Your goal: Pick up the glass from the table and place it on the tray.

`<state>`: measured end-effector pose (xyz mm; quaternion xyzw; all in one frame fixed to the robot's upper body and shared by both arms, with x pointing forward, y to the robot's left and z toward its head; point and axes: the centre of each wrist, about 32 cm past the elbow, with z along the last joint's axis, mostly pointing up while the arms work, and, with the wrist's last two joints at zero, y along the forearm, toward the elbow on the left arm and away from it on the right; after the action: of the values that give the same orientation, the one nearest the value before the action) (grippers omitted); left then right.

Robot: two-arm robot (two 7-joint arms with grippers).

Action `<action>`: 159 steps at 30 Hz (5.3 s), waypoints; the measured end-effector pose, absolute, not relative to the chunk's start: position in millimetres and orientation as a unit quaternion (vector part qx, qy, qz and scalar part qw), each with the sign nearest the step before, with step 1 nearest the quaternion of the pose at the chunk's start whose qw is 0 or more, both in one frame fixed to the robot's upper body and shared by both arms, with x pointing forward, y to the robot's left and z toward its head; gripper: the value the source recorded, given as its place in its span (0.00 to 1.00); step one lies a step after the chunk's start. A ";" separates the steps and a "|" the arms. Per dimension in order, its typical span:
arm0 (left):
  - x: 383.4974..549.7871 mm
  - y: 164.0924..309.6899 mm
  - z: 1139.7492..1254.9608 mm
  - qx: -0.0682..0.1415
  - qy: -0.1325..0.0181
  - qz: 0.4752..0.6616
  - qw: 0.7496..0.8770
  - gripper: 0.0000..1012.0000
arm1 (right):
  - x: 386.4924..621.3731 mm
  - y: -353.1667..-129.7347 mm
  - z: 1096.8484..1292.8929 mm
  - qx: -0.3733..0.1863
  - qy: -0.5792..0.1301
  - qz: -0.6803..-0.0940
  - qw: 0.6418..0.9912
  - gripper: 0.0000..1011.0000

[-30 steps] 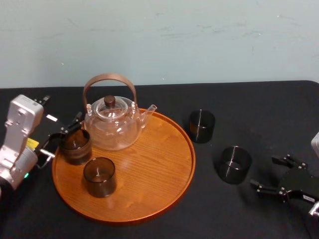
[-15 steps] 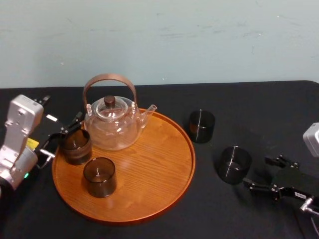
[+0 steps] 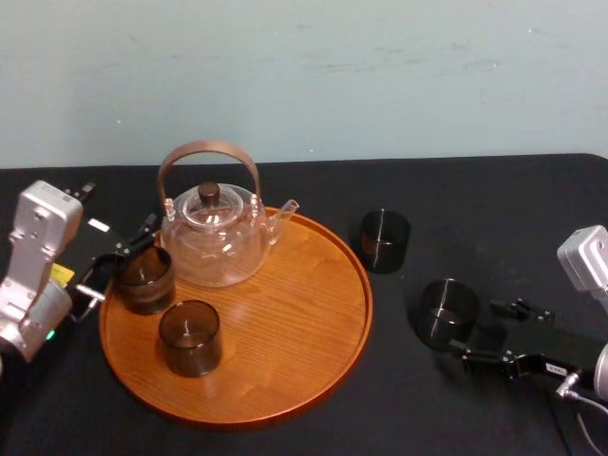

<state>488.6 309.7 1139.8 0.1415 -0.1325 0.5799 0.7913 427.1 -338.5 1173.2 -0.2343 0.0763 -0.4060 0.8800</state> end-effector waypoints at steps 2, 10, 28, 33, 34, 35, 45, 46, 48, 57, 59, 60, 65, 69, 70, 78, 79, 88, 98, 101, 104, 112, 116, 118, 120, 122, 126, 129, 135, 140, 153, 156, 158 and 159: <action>488.6 309.7 1139.8 0.141 -0.132 0.580 0.791 0.99 | 428.9 -337.6 1172.4 -0.234 0.079 -0.407 0.879 0.99; 488.6 309.7 1139.8 0.142 -0.132 0.580 0.791 0.99 | 438.6 -332.7 1170.9 -0.233 0.085 -0.418 0.874 0.99; 488.6 309.7 1139.8 0.141 -0.132 0.580 0.791 0.99 | 453.7 -322.9 1171.4 -0.236 0.078 -0.405 0.880 0.99; 488.6 309.7 1139.8 0.141 -0.132 0.580 0.791 0.99 | 456.0 -322.2 1172.0 -0.236 0.078 -0.406 0.880 0.99; 488.6 309.7 1139.8 0.141 -0.132 0.580 0.791 0.99 | 456.5 -321.9 1172.1 -0.235 0.079 -0.406 0.880 0.99; 488.6 309.7 1139.8 0.141 -0.132 0.580 0.791 0.99 | 457.5 -321.4 1172.5 -0.235 0.079 -0.406 0.879 0.99; 488.6 309.7 1139.8 0.141 -0.132 0.580 0.791 0.99 | 462.6 -315.9 1173.5 -0.235 0.076 -0.400 0.883 0.99; 488.6 309.7 1139.8 0.141 -0.132 0.580 0.791 0.99 | 462.7 -315.6 1173.5 -0.235 0.076 -0.399 0.883 0.99; 488.6 309.7 1139.8 0.141 -0.132 0.580 0.791 0.99 | 462.6 -315.0 1173.2 -0.236 0.076 -0.398 0.883 0.99; 488.6 309.7 1139.8 0.141 -0.132 0.580 0.791 0.99 | 462.2 -313.4 1173.3 -0.239 0.072 -0.397 0.883 0.99; 488.6 309.6 1139.8 0.141 -0.132 0.580 0.791 0.99 | 462.2 -313.5 1173.4 -0.239 0.072 -0.397 0.883 0.99; 488.6 309.7 1139.8 0.141 -0.132 0.580 0.791 0.99 | 462.1 -313.5 1173.4 -0.239 0.072 -0.397 0.883 0.99; 488.6 309.7 1139.8 0.141 -0.132 0.580 0.791 0.99 | 462.1 -313.8 1173.4 -0.239 0.072 -0.398 0.883 0.96; 488.6 309.7 1139.8 0.141 -0.132 0.580 0.791 0.99 | 462.1 -313.8 1173.4 -0.239 0.073 -0.397 0.883 0.89; 488.6 309.7 1139.8 0.141 -0.132 0.580 0.791 0.99 | 462.1 -313.9 1173.5 -0.238 0.073 -0.397 0.883 0.89; 488.6 309.7 1139.8 0.141 -0.132 0.580 0.791 0.99 | 462.1 -314.0 1173.6 -0.238 0.073 -0.397 0.883 0.89; 488.6 309.7 1139.8 0.142 -0.132 0.580 0.791 0.99 | 462.1 -314.0 1173.6 -0.238 0.073 -0.397 0.883 0.89; 488.6 309.7 1139.8 0.141 -0.132 0.580 0.791 0.99 | 461.5 -316.4 1177.3 -0.227 0.072 -0.389 0.890 0.89; 488.6 309.7 1139.8 0.141 -0.132 0.580 0.791 0.99 | 464.8 -319.4 1205.0 -0.189 0.041 -0.373 0.907 0.89; 488.6 309.7 1139.8 0.142 -0.132 0.580 0.791 0.99 | 468.4 -317.1 1213.9 -0.179 0.025 -0.364 0.914 0.89; 488.6 309.7 1139.8 0.141 -0.132 0.580 0.791 0.99 | 472.0 -312.4 1219.3 -0.173 0.012 -0.353 0.920 0.89; 488.6 309.7 1139.8 0.141 -0.132 0.580 0.791 0.99 | 484.4 -285.7 1222.1 -0.161 -0.012 -0.315 0.935 0.89; 488.6 309.7 1139.8 0.141 -0.132 0.580 0.791 0.99 | 489.3 -272.1 1219.4 -0.153 -0.017 -0.299 0.942 0.89; 488.6 309.7 1139.8 0.142 -0.132 0.580 0.791 0.99 | 491.8 -263.8 1218.0 -0.148 -0.019 -0.288 0.946 0.89; 488.6 309.7 1139.8 0.141 -0.132 0.580 0.791 0.99 | 494.0 -254.8 1217.0 -0.141 -0.020 -0.276 0.951 0.89; 488.6 309.7 1139.8 0.141 -0.132 0.580 0.791 0.99 | 495.4 -247.6 1215.7 -0.137 -0.021 -0.265 0.954 0.89; 488.6 309.7 1139.8 0.141 -0.132 0.580 0.791 0.99 | 497.4 -235.9 1212.8 -0.134 -0.022 -0.246 0.960 0.89; 488.6 309.7 1139.8 0.141 -0.132 0.580 0.791 0.99 | 498.0 -229.6 1210.3 -0.133 -0.021 -0.236 0.962 0.89; 488.6 309.7 1139.8 0.141 -0.132 0.580 0.791 0.99 | 500.5 -216.6 1201.2 -0.138 -0.015 -0.215 0.967 0.89; 488.6 309.7 1139.8 0.141 -0.132 0.580 0.791 0.99 | 502.0 -212.2 1190.8 -0.147 -0.006 -0.209 0.967 0.89; 488.6 309.7 1139.8 0.141 -0.132 0.580 0.791 0.99 | 500.1 -212.7 1171.0 -0.174 0.014 -0.207 0.963 0.89; 488.6 309.7 1139.8 0.141 -0.132 0.580 0.791 0.99 | 499.6 -212.3 1167.5 -0.179 0.017 -0.204 0.962 0.89; 488.6 309.7 1139.8 0.141 -0.132 0.580 0.791 0.99 | 499.4 -212.1 1166.0 -0.181 0.019 -0.203 0.962 0.89; 488.6 309.7 1139.8 0.141 -0.132 0.580 0.791 0.99 | 499.1 -211.9 1164.4 -0.183 0.020 -0.202 0.962 0.89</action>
<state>488.6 309.7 1139.8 0.1415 -0.1325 0.5799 0.7913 499.1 -211.9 1164.4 -0.1834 0.0203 -0.2019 0.9619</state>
